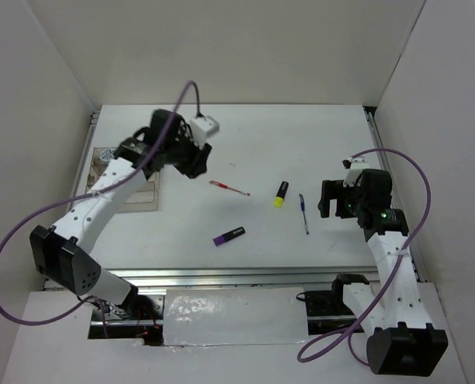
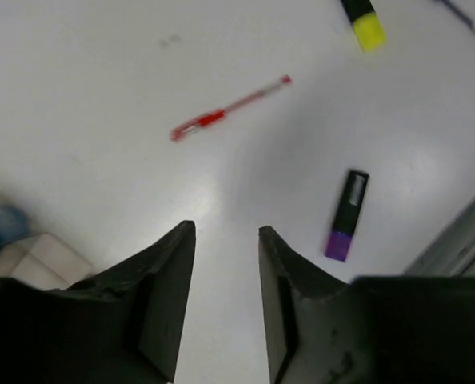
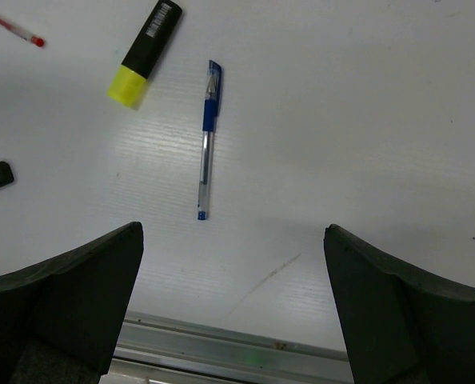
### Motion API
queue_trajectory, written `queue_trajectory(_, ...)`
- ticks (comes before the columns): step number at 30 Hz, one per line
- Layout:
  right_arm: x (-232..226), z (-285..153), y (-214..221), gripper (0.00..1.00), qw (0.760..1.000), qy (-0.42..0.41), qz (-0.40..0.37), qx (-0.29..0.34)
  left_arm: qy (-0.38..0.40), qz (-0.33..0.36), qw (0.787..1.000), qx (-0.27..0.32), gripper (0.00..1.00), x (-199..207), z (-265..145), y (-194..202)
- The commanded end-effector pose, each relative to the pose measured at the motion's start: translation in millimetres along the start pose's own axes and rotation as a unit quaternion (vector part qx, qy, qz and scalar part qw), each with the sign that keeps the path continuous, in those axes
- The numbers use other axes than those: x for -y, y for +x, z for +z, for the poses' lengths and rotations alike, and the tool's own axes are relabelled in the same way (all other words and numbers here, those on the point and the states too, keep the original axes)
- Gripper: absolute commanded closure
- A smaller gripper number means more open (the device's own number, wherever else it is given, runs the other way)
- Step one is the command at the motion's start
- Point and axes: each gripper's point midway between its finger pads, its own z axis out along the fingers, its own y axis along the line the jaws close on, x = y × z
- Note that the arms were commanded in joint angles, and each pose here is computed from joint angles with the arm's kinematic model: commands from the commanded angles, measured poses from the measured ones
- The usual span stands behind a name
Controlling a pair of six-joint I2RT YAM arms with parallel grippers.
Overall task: Sort the stationery into containers
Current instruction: Pick up the pen from the center of the board.
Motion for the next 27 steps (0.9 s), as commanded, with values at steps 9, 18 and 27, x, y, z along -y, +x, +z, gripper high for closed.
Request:
queue_trajectory(9, 1.1, -6.4, -11.0, 0.00, 1.000, 0.004, -0.005, 0.025, 0.038, 0.062, 0.983, -0.171, 0.48, 135.0, 74.6, 131.1)
queue_trajectory(18, 2.6, -5.2, -11.4, 0.00, 1.000, 0.005, -0.004, 0.022, 0.028, 0.068, 0.958, -0.277, 0.53, 152.8, 120.9, 181.2)
queue_trajectory(27, 3.5, -3.4, -10.6, 0.00, 1.000, 0.005, -0.003, 0.018, 0.040, 0.085, 0.951, -0.295, 0.51, 169.0, 134.4, 197.1)
